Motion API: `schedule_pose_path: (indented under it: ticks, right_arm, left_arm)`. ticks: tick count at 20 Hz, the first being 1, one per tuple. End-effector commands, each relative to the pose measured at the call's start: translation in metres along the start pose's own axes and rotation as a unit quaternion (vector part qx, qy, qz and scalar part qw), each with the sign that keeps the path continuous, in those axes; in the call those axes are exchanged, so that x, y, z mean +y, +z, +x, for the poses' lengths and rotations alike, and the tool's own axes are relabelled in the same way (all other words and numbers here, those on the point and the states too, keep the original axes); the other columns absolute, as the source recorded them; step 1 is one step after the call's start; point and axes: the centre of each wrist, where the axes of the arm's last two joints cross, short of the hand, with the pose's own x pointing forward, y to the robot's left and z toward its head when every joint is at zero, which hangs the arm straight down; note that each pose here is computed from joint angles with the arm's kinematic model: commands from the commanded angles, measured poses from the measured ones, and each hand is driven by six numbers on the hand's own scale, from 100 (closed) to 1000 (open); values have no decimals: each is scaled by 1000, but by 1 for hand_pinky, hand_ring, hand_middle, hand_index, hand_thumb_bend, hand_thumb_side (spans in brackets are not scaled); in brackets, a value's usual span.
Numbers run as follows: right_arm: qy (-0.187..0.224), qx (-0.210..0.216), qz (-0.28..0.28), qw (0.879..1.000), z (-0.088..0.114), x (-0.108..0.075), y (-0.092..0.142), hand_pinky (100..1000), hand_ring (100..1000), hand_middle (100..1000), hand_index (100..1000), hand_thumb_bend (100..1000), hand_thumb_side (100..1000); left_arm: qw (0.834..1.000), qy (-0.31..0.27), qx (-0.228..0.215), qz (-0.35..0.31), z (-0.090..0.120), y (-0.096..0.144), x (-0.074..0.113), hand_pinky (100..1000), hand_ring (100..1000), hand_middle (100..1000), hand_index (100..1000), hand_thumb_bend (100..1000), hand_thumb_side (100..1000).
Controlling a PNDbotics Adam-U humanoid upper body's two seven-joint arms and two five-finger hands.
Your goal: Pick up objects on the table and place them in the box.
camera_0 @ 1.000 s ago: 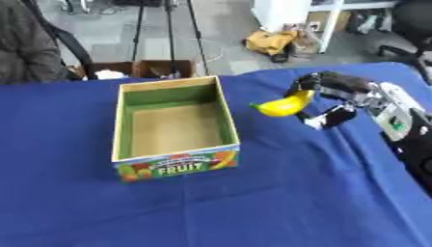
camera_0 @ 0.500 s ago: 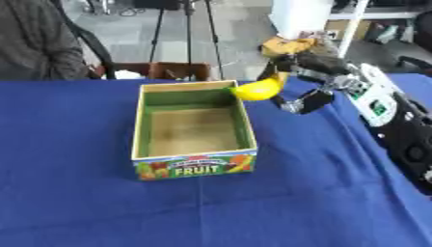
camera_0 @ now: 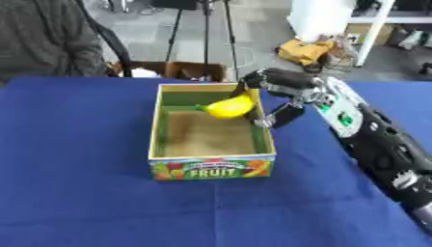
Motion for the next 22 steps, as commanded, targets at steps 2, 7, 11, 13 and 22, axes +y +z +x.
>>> schedule_pose_path:
  ticks: [2,7,11,13,22]
  right_arm:
    - [59,-79,114,989,0,-5,-6,895,798,701,647,100,223]
    - [59,-85,129,986,4,-1,-9,906,835,794,790,100,229]
    - [59,-85,131,986,4,0,-9,908,850,829,829,100,233]
    - [58,-85,130,986,4,0,-8,909,859,847,847,100,235]
    - [64,-100,110,987,10,-5,-10,922,916,936,944,100,828]
  left_arm:
    - [1000,-2,-14,-12,7,-7,-3,505,704,477,565,258,1000]
    - [1000,0,-14,-15,6,-8,-4,505,705,477,565,258,1000]
    - [1000,0,-14,-16,6,-8,-4,505,705,477,564,257,1000]
    - [1000,0,-14,-16,6,-8,-4,504,705,477,564,258,1000]
    - [1000,-1,-12,-14,6,-7,-4,504,705,476,564,258,1000]
